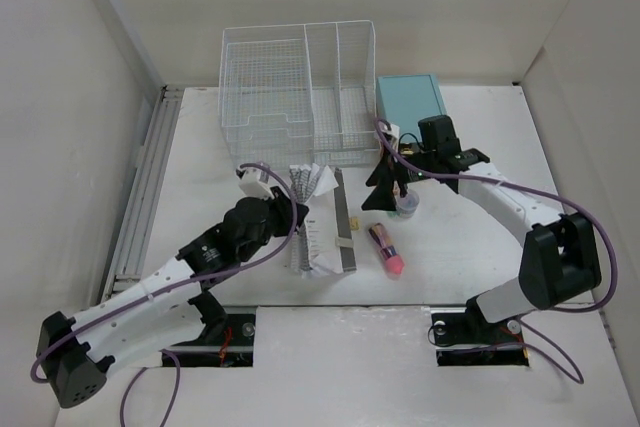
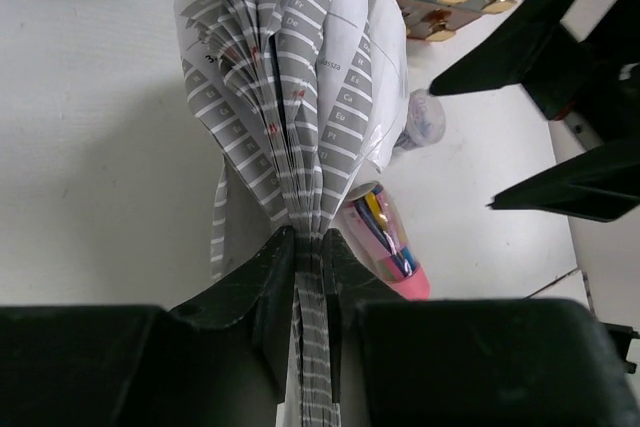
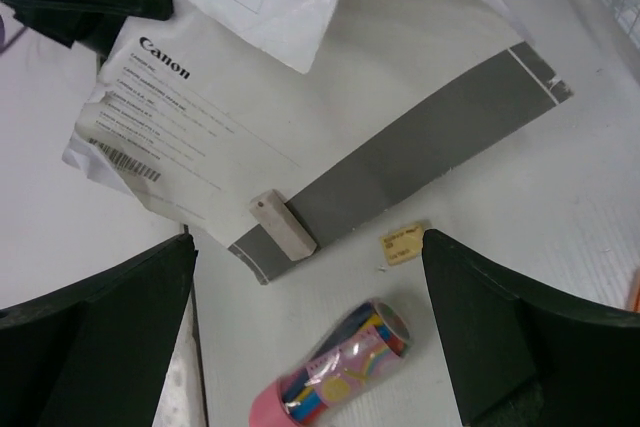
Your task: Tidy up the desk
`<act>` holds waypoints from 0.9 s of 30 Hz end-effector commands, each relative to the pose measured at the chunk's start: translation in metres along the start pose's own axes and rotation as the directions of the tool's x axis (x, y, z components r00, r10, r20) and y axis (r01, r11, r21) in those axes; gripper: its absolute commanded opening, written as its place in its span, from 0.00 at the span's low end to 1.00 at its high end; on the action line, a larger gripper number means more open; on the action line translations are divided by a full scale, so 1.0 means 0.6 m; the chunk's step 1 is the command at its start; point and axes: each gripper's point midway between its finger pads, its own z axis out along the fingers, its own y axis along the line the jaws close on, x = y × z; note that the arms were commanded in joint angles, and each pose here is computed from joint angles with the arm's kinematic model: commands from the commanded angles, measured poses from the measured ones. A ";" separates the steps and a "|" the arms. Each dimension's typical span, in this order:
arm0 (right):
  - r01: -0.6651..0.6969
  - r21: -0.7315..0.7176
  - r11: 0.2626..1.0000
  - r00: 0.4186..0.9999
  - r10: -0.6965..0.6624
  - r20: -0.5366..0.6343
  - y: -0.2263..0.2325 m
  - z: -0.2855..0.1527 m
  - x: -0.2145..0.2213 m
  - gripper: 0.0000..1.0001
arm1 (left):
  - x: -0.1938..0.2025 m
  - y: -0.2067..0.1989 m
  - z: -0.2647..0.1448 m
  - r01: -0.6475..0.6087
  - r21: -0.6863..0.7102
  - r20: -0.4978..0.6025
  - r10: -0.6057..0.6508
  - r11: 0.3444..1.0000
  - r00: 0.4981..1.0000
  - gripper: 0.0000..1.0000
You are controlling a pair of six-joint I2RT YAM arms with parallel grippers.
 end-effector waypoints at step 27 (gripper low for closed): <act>0.088 -0.291 0.953 0.980 -0.030 0.197 -0.060 0.043 -0.063 1.00 | -0.195 -0.198 -0.065 -0.020 0.474 0.218 -0.096 0.880 0.971 0.00</act>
